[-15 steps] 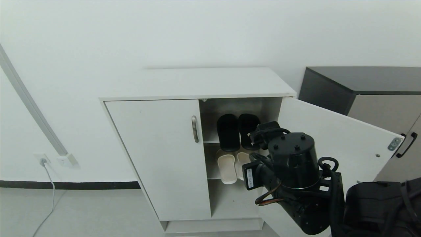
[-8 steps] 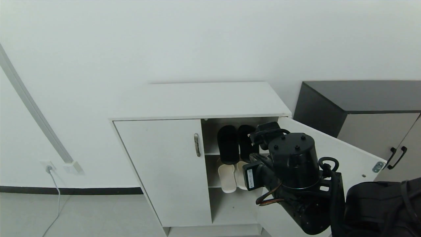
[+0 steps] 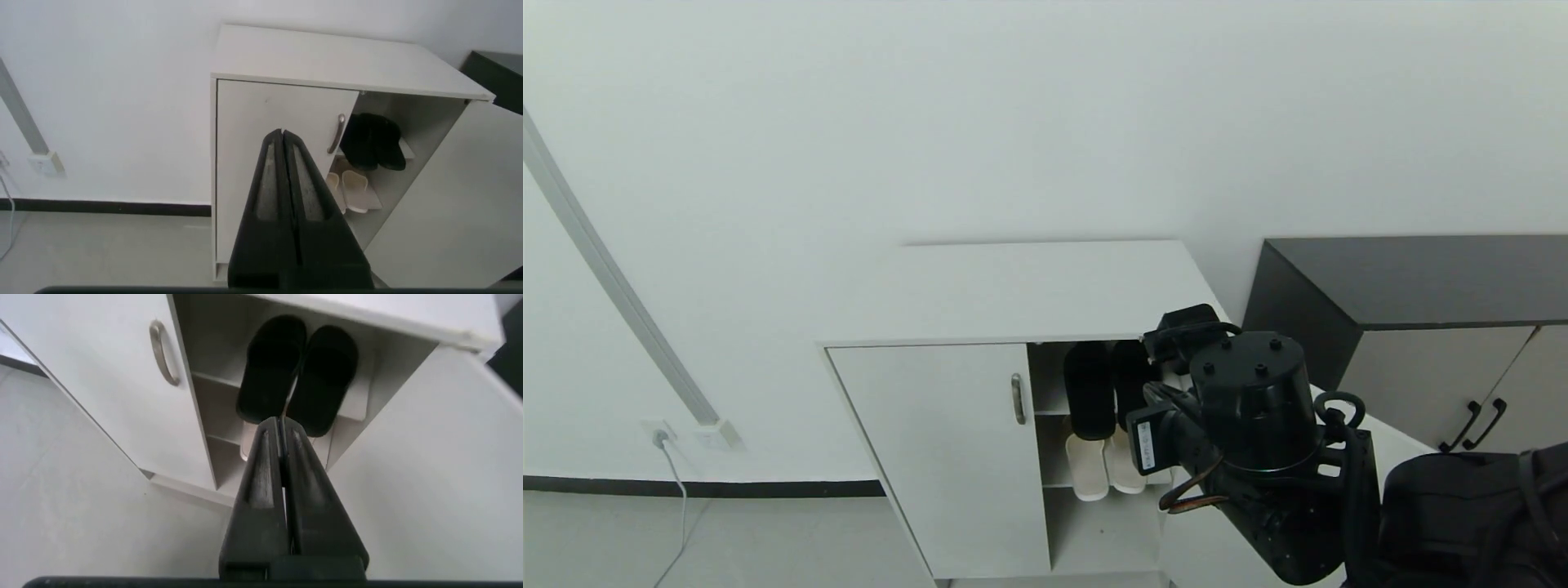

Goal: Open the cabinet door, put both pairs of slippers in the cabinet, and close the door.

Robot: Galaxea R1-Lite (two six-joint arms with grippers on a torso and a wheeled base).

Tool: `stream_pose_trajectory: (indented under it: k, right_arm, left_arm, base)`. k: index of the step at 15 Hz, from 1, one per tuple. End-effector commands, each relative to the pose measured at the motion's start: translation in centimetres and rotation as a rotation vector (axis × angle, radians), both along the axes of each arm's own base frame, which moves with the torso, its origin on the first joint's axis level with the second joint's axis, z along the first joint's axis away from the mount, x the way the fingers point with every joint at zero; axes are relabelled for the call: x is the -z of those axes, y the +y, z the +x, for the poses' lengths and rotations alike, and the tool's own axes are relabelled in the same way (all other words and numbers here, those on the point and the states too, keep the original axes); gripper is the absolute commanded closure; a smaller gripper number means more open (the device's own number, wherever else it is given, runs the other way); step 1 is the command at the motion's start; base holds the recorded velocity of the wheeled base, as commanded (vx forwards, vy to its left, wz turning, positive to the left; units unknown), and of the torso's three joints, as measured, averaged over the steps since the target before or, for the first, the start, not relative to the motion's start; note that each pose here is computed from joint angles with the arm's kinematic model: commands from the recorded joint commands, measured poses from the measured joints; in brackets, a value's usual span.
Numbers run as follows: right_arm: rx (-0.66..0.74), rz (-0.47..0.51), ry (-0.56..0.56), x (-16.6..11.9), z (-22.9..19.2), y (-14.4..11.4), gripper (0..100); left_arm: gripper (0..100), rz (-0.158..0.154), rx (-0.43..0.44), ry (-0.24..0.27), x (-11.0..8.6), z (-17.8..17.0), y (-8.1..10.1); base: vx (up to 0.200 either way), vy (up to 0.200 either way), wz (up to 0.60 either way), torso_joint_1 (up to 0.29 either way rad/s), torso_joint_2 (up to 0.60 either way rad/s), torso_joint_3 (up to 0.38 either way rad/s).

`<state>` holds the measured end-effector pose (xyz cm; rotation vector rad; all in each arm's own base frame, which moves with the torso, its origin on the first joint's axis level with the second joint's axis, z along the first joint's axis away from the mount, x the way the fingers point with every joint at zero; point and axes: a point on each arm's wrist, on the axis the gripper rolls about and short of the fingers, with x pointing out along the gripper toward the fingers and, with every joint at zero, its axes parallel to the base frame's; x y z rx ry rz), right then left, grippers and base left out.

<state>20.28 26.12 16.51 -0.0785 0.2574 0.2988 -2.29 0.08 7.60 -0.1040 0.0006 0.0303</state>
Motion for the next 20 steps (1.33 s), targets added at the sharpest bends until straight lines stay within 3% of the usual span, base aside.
stream_pose_trajectory:
  k: [1,12,20]
  right_arm:
    - [-0.002,0.004,-0.003,-0.12,-0.03,0.06,100]
    - [-0.016,0.004,0.004,-0.05,-0.02,-0.03,100]
    - [-0.017,-0.014,0.005,0.17,0.11,-0.19,100]
  left_arm:
    - [100,0.0,0.0,-0.001,-0.01,0.0,0.0]
    - [100,0.0,0.0,0.001,-0.01,0.01,0.0]
    - [100,0.001,0.0,0.001,-0.01,0.01,0.0]
  base:
    - [0.0,0.0,0.0,0.261,-0.58,-0.339]
    - [0.0,0.0,0.0,0.207,-0.46,-0.252]
    - [0.0,0.0,0.0,0.011,-0.02,-0.011]
